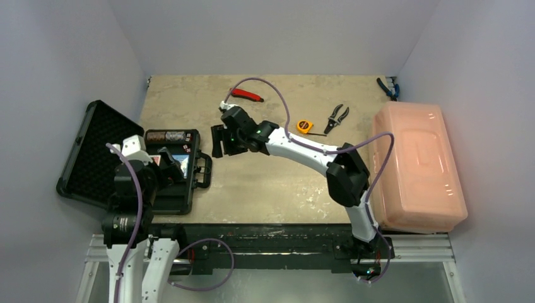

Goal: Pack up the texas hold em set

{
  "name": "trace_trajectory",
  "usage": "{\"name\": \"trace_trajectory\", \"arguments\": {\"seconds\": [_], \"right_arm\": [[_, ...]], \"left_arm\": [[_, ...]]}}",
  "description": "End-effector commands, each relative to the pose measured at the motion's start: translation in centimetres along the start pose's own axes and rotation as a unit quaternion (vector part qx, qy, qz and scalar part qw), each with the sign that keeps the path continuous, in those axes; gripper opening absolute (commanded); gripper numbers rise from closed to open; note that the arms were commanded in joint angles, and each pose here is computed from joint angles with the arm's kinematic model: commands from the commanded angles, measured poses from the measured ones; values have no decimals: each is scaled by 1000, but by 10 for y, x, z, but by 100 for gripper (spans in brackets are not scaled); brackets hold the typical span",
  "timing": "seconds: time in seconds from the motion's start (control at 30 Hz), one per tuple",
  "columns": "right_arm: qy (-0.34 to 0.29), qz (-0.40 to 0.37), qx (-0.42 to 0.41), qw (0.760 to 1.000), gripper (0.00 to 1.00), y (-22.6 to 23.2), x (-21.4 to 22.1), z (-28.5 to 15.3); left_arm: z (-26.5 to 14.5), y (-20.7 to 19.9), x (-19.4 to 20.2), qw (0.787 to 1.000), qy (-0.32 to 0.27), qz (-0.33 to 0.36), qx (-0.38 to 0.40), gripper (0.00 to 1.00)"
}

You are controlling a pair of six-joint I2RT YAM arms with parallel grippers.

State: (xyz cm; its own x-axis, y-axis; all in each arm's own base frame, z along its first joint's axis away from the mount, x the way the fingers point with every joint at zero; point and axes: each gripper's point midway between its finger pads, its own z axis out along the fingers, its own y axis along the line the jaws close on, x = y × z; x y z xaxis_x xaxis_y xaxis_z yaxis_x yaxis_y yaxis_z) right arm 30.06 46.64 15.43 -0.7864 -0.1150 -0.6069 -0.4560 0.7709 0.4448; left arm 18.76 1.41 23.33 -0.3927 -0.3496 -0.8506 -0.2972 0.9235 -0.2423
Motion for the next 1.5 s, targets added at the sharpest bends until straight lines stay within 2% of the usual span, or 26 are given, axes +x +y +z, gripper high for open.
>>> {"name": "trace_trajectory", "arguments": {"seconds": [0.0, 0.17, 0.47, 0.57, 0.7, 1.27, 1.47], "right_arm": [[-12, 14, 39, 999, 67, 6, -4, 13], [-14, 18, 58, 998, 69, 9, -3, 40], [-20, 31, 94, 995, 72, 4, 3, 75], [-22, 36, 100, 994, 77, 2, 5, 83], [-22, 41, 101, 994, 78, 2, 8, 93], [-17, 38, 104, 994, 66, 6, 30, 129], [-14, 16, 143, 990, 59, -12, 41, 134]], "left_arm": [[-12, 2, 1, 999, -24, -20, 7, 100], [-18, 2, 4, 998, -45, -28, 19, 100], [-19, -6, 8, 998, -43, -8, 45, 100], [-20, -5, 8, 998, -47, -6, 46, 100], [-20, -6, 9, 998, -48, -1, 50, 100], [-21, -7, 10, 997, -49, 8, 55, 100], [-21, -6, 10, 997, -49, 8, 54, 100]]}}
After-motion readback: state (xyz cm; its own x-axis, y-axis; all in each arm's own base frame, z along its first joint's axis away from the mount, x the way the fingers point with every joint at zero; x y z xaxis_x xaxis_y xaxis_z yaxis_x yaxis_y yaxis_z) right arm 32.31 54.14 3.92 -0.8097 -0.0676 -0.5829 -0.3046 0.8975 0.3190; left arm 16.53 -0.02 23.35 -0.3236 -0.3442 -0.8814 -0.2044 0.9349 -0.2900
